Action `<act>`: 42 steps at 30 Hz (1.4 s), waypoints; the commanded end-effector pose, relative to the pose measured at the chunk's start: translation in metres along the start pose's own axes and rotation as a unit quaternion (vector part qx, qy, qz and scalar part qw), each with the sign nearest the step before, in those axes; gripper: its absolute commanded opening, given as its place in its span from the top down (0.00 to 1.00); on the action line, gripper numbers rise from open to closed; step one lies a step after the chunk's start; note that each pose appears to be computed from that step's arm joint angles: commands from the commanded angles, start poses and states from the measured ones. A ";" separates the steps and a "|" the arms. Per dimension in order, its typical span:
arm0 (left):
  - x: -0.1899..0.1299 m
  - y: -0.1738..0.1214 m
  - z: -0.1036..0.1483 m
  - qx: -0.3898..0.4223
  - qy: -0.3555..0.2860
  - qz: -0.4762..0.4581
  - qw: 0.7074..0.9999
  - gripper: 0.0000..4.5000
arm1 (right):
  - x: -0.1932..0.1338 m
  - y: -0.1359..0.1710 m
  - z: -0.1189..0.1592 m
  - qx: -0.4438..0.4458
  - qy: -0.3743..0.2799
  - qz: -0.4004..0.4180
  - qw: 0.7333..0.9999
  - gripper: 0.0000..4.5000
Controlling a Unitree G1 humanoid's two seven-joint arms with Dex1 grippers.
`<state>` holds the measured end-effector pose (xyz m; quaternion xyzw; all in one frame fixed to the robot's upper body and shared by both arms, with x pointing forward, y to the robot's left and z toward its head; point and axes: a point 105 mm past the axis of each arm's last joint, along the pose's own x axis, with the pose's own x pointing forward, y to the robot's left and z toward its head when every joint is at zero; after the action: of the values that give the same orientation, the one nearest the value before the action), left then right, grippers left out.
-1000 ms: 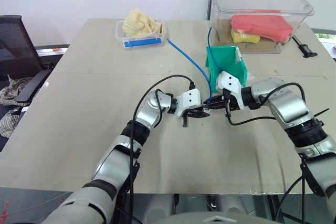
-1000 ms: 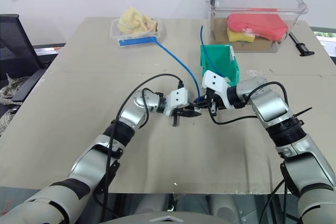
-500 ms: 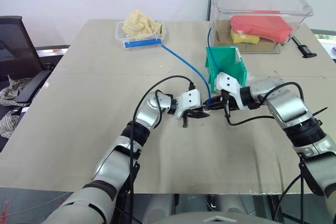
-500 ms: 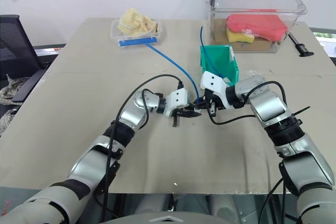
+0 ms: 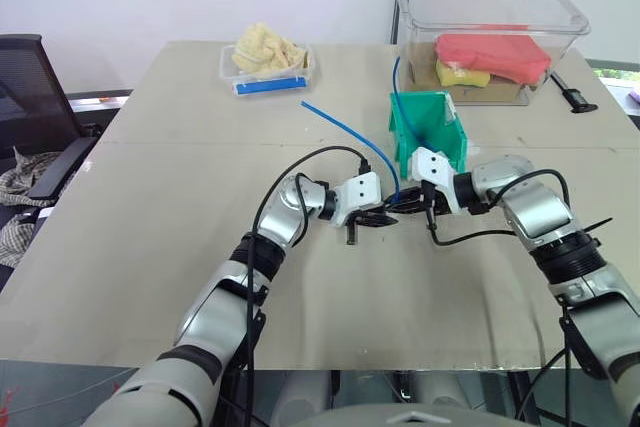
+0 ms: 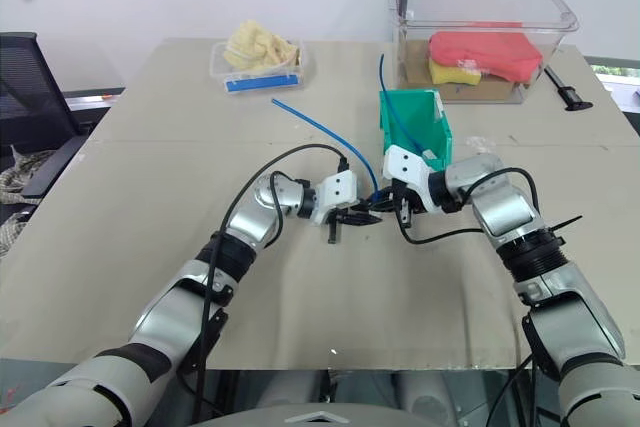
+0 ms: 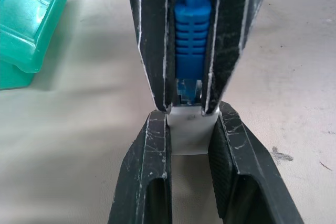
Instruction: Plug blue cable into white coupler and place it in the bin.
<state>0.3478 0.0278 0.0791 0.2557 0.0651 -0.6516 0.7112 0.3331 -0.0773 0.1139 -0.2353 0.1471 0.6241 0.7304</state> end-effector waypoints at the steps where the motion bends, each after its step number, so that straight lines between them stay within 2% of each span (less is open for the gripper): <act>1: 0.001 -0.004 0.009 0.015 -0.014 -0.011 1.000 0.92 | 0.009 0.025 -0.073 0.093 0.092 0.033 0.991 1.00; 3: 0.000 -0.004 0.009 0.015 -0.014 -0.012 1.000 0.92 | 0.009 0.025 -0.076 0.091 0.095 0.028 0.991 1.00; 5: 0.000 -0.005 0.009 0.015 -0.013 -0.012 1.000 0.92 | 0.010 0.011 -0.066 0.071 0.069 -0.010 0.995 1.00; 8: 0.000 -0.005 0.009 0.014 -0.014 -0.012 1.000 0.92 | 0.005 -0.003 -0.039 0.063 0.001 -0.047 0.997 0.77; 9: 0.000 -0.005 0.010 0.013 -0.015 -0.012 1.000 0.92 | 0.000 -0.006 -0.026 0.052 -0.026 -0.057 0.997 0.77; 10: 0.000 -0.005 0.010 0.011 -0.016 -0.012 1.000 0.92 | -0.006 -0.008 -0.015 0.044 -0.050 -0.068 0.995 0.66; 12: 0.000 -0.005 0.010 0.007 -0.017 -0.011 1.000 0.92 | -0.021 -0.011 0.007 0.033 -0.096 -0.092 0.991 0.57; 13: -0.001 -0.005 0.010 0.002 -0.018 -0.011 1.000 0.92 | -0.030 -0.006 0.016 0.028 -0.117 -0.094 0.988 0.45; 14: -0.002 -0.005 0.011 -0.004 -0.020 -0.011 1.000 0.92 | -0.041 0.003 0.025 0.022 -0.137 -0.097 0.986 0.41; 15: -0.004 -0.005 0.012 -0.011 -0.022 -0.010 1.000 0.92 | -0.049 0.014 0.030 0.017 -0.149 -0.098 0.984 0.32; 19: -0.009 -0.002 0.015 -0.031 -0.030 0.000 0.999 0.92 | -0.072 0.039 0.039 0.010 -0.171 -0.158 0.972 0.32; 22: -0.012 0.005 0.025 -0.056 -0.050 0.025 0.997 0.92 | -0.083 0.054 0.027 0.008 -0.146 -0.225 0.963 0.32; 26: -0.017 0.021 0.059 -0.160 -0.105 0.052 0.980 0.92 | -0.100 0.068 0.014 0.024 -0.125 -0.341 0.931 0.32; 28: -0.019 0.030 0.069 -0.206 -0.098 0.072 0.971 0.92 | -0.107 0.072 0.009 0.031 -0.115 -0.383 0.916 0.32; 30: -0.021 0.043 0.091 -0.258 -0.110 0.070 0.957 0.92 | -0.115 0.078 0.007 0.037 -0.108 -0.429 0.896 0.32; 35: -0.008 0.076 0.125 -0.304 -0.128 0.109 0.938 0.92 | -0.126 0.083 0.009 0.073 -0.137 -0.474 0.867 0.32; 38: 0.005 0.091 0.134 -0.302 -0.117 0.142 0.935 0.92 | -0.134 0.082 0.010 0.076 -0.146 -0.486 0.858 0.13; 39: 0.009 0.097 0.136 -0.307 -0.114 0.157 0.932 0.92 | -0.138 0.081 0.010 0.074 -0.143 -0.496 0.853 0.01; 42: 0.018 0.108 0.141 -0.317 -0.110 0.189 0.923 0.92 | -0.144 0.079 0.009 0.068 -0.138 -0.511 0.846 0.00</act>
<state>0.4131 -0.0456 0.2038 -0.0522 0.1733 -0.4869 0.8545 0.2320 -0.1845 0.1668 -0.1240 -0.0229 0.1873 0.9742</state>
